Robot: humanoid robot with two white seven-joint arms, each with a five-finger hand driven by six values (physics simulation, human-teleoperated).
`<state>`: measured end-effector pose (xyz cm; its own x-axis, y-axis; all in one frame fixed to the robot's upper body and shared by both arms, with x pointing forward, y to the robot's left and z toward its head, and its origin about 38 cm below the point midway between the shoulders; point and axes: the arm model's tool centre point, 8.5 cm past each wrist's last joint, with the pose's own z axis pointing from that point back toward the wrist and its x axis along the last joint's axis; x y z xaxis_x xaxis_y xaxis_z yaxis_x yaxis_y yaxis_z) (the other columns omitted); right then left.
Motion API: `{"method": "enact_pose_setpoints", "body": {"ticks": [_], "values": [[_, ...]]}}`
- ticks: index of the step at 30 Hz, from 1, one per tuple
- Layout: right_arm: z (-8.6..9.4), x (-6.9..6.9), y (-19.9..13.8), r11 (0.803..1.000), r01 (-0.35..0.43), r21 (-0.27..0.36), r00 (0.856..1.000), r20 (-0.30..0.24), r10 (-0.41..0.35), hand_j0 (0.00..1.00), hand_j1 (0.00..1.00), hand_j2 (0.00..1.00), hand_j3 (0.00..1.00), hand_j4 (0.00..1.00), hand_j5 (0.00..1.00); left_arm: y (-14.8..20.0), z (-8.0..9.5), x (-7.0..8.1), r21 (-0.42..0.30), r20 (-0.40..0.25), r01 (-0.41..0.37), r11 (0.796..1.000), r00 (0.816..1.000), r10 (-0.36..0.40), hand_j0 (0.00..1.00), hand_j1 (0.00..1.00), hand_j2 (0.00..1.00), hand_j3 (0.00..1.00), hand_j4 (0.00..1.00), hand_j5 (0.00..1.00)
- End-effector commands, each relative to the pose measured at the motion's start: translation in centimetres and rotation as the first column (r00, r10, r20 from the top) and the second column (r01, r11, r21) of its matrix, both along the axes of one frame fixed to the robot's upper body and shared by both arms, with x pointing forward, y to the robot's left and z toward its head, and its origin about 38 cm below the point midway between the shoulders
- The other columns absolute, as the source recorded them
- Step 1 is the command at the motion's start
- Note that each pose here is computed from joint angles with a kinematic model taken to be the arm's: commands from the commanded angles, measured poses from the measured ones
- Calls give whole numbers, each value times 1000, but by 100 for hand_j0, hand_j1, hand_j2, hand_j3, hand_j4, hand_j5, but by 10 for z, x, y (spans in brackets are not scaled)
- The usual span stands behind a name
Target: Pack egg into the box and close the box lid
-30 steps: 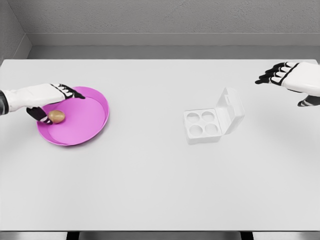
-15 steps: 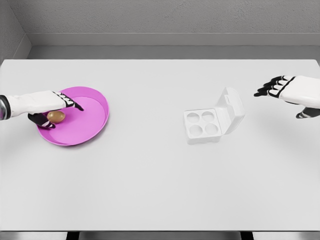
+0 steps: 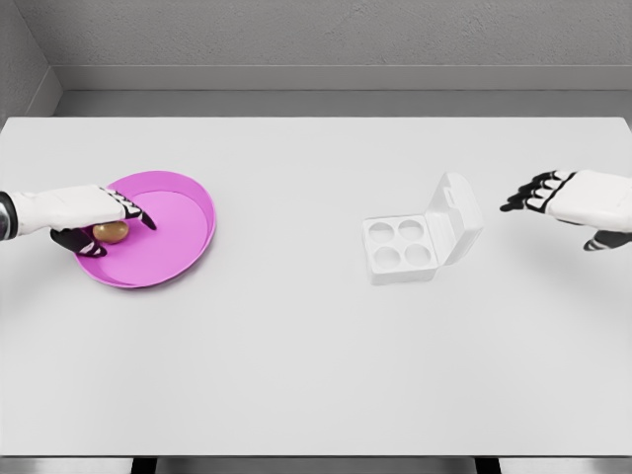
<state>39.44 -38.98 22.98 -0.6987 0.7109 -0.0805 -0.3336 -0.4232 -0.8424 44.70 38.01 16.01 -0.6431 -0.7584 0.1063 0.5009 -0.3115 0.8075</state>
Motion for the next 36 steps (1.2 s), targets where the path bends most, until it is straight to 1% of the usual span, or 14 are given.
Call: {"method": "enact_pose_setpoints", "body": {"ticks": [1,4,12,14,18,21,24,26,27,31,33,34,35,36], "values": [[-3,0,1,1000,-1,0,1000,-7,1,100,100,100,100,100,100,1,-1,0,0,-5,-3,1000,1000,3,76,76,76,76,76,76],[-6,-1,4,1000,-8,2,1000,-15,8,100,100,100,100,100,100,1,-1,0,1,-6,-3,1000,1000,3,75,75,75,75,75,75],[-5,-1,9,1000,-22,8,1000,-10,22,100,100,100,100,100,100,2,0,0,3,-4,-7,1000,1000,7,74,74,74,74,74,74],[-7,-2,14,999,-36,8,999,-13,36,100,100,100,100,100,100,5,-1,0,7,-7,-15,1000,1000,15,73,73,73,73,73,73],[-8,-2,12,1000,-28,7,999,-16,28,100,100,100,100,100,100,7,-1,1,6,-8,-21,1000,1000,21,73,73,73,73,73,73],[-9,-1,11,1000,-25,-8,1000,-14,25,100,100,100,100,100,100,7,-1,1,8,-8,-21,1000,1000,21,71,71,71,71,71,71],[-9,-1,8,1000,-18,-9,1000,-15,18,100,100,100,100,100,100,7,-1,1,8,-7,-23,1000,1000,23,70,70,70,70,70,70],[-6,1,8,1000,-17,-7,1000,-7,17,100,100,100,100,100,100,7,-1,1,8,-7,-23,1000,1000,23,70,70,70,70,70,70],[-6,1,8,1000,-17,-7,1000,-7,17,100,100,100,100,100,100,8,-1,1,9,-9,-23,1000,1000,23,67,67,67,67,67,67],[-6,0,8,1000,-17,-9,1000,-8,17,100,100,100,100,100,100,7,-2,0,16,-19,-20,1000,1000,20,63,63,63,63,63,63],[-6,0,8,1000,-17,-9,1000,-8,17,100,100,100,100,100,100,8,-2,0,18,-20,-21,1000,1000,21,55,55,55,55,55,55],[-6,1,8,1000,-17,-7,1000,-7,16,100,100,100,100,100,100,8,-2,0,18,-20,-21,1000,1000,21,54,54,54,54,54,54],[-6,0,8,1000,-17,-9,1000,-8,17,100,100,100,100,100,100,8,-2,0,18,-20,-21,1000,1000,21,49,49,49,49,49,49],[-6,1,8,1000,-17,-9,1000,-7,17,100,100,100,100,100,100,8,-2,0,18,-22,-20,1000,1000,21,48,48,48,48,48,48]]}}
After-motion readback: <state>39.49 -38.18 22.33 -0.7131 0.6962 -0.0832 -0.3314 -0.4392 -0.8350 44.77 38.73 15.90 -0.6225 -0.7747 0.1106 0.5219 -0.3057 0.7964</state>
